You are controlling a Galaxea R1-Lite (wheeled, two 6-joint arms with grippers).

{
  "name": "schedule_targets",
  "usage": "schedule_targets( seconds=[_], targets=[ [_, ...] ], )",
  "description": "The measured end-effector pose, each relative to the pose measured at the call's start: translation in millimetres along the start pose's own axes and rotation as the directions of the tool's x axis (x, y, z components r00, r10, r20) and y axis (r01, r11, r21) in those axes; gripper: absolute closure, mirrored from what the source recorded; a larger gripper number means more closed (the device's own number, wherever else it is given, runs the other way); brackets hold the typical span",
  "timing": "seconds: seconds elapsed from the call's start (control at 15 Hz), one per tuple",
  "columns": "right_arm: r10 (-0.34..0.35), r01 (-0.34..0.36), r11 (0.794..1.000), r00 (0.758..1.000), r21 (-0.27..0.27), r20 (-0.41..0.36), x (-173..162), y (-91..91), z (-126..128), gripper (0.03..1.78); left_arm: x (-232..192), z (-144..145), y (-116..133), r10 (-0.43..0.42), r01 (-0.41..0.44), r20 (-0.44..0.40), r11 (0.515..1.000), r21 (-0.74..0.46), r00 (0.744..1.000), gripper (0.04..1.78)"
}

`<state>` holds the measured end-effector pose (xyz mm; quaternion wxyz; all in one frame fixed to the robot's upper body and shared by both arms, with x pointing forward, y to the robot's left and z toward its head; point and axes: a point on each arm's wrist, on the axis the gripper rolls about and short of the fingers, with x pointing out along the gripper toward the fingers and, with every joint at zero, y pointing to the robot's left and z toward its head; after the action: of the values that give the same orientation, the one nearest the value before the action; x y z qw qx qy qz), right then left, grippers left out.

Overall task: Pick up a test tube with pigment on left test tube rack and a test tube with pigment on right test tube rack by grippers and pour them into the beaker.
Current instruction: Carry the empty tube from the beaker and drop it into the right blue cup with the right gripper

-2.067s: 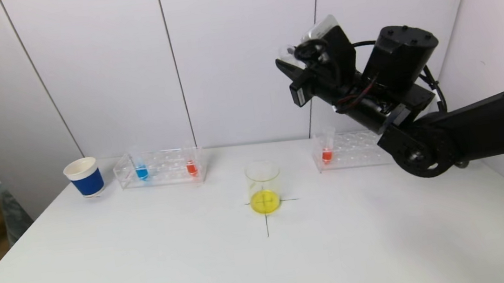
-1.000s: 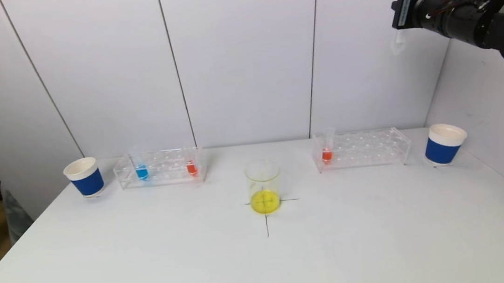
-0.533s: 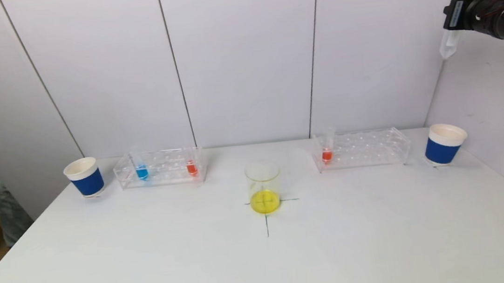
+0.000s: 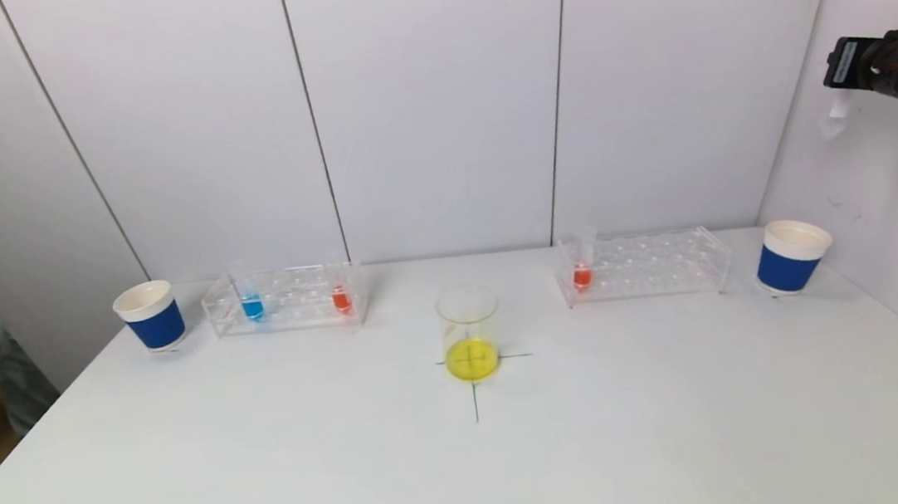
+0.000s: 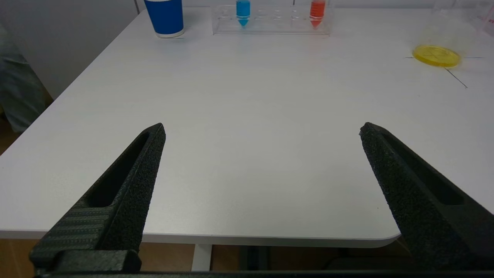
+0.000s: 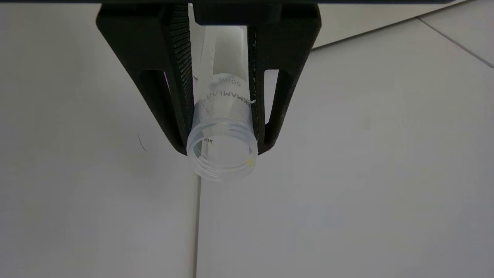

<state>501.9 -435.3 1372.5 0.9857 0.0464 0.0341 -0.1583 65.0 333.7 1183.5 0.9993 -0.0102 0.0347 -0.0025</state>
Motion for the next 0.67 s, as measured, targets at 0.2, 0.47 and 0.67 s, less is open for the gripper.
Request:
schedule_targets(
  seconds=[0.2, 0.47, 0.67],
  targets=[
    [-0.009, 0.008, 1.0, 0.999, -0.003, -0.047, 7, -3.3, -18, 1.35, 0, 0, 0, 0.0, 0.0, 0.0, 1.0, 0.0, 1.0, 0.06],
    [-0.011, 0.011, 1.0, 0.998, -0.003, -0.055, 14, -5.2, -42, 1.35, 0, 0, 0, 0.0, 0.0, 0.0, 1.0, 0.0, 1.0, 0.06],
    [-0.019, 0.019, 1.0, 0.996, -0.004, -0.082, 19, -9.4, -64, 1.35, 0, 0, 0, 0.0, 0.0, 0.0, 1.0, 0.0, 1.0, 0.06]
  ],
)
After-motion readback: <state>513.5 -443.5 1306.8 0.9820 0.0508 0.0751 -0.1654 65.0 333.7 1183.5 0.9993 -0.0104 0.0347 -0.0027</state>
